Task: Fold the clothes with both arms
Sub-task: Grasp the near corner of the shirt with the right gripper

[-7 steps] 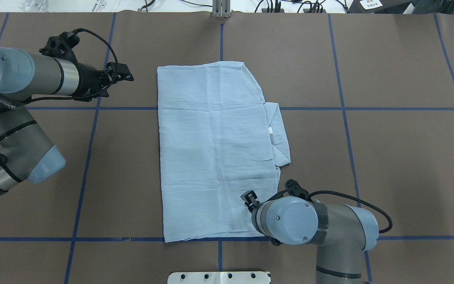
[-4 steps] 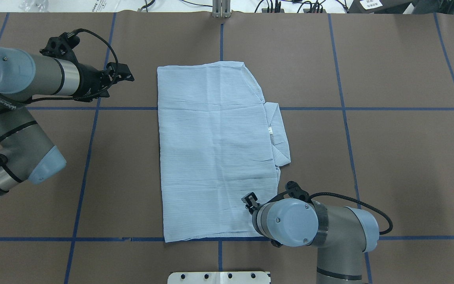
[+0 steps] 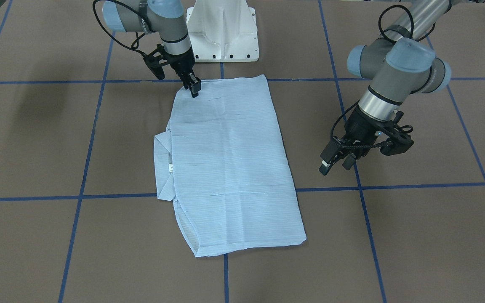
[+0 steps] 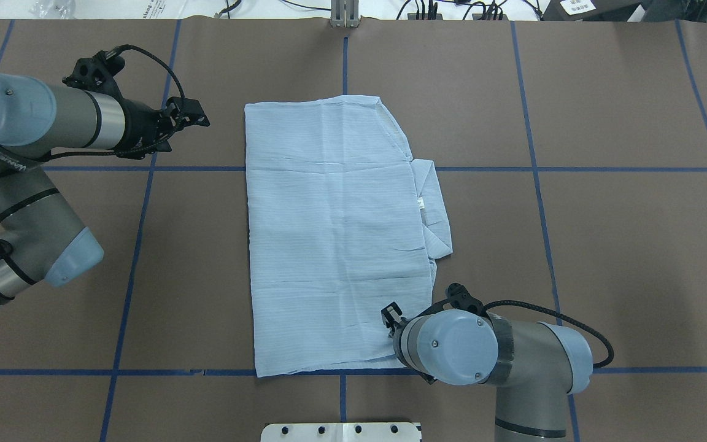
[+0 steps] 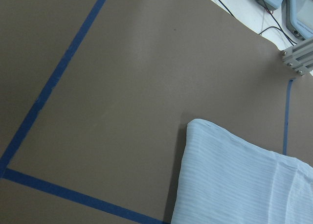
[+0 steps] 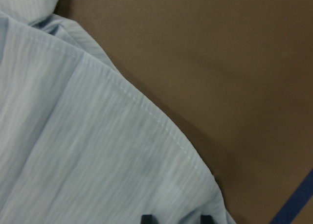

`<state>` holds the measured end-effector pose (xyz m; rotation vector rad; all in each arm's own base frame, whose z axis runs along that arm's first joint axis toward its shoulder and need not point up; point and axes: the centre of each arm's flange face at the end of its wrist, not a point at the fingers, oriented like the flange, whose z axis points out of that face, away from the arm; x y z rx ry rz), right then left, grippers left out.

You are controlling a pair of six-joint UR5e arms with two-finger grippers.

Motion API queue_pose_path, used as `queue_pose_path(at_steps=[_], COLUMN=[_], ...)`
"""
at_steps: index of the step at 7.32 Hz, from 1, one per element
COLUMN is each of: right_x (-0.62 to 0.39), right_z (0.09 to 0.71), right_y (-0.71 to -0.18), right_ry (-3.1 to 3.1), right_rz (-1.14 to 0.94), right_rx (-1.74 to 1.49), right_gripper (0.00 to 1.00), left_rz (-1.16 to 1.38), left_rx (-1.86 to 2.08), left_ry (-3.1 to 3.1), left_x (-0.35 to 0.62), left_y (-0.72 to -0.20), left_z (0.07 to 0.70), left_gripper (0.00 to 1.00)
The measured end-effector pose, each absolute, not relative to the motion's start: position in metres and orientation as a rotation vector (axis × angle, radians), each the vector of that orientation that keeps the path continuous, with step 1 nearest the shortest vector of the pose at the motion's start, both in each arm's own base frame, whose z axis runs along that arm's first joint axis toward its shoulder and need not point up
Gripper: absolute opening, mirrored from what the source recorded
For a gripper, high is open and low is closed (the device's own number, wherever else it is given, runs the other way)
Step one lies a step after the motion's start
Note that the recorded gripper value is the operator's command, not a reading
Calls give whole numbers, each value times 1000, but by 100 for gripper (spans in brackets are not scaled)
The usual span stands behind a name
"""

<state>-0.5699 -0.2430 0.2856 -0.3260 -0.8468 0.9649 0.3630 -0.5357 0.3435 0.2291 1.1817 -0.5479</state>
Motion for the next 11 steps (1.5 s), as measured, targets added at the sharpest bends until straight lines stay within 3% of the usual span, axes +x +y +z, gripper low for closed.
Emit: queue_pose_path(at_steps=[2,4,7,11], right_x=[-567,-560,-560,-565], right_z=[280,272,277,282], right_y=[-240,-237,-232,-229], right_ry=[-858,-844,-819,-809], right_rz=[964,961,960,956], right_rx=[-330,-330,-315,-303], right_gripper=[0,78,81,67], left_rz=[-548,-552,-568,-572], left_rx=[228,225,215,210], left_ry=[1183,1185,1190,1188], left_x=[363,363,364,365], left_y=[-535,-535,-535,-534], left_z=[343,342,341,343], left_gripper=[100,100,100,100])
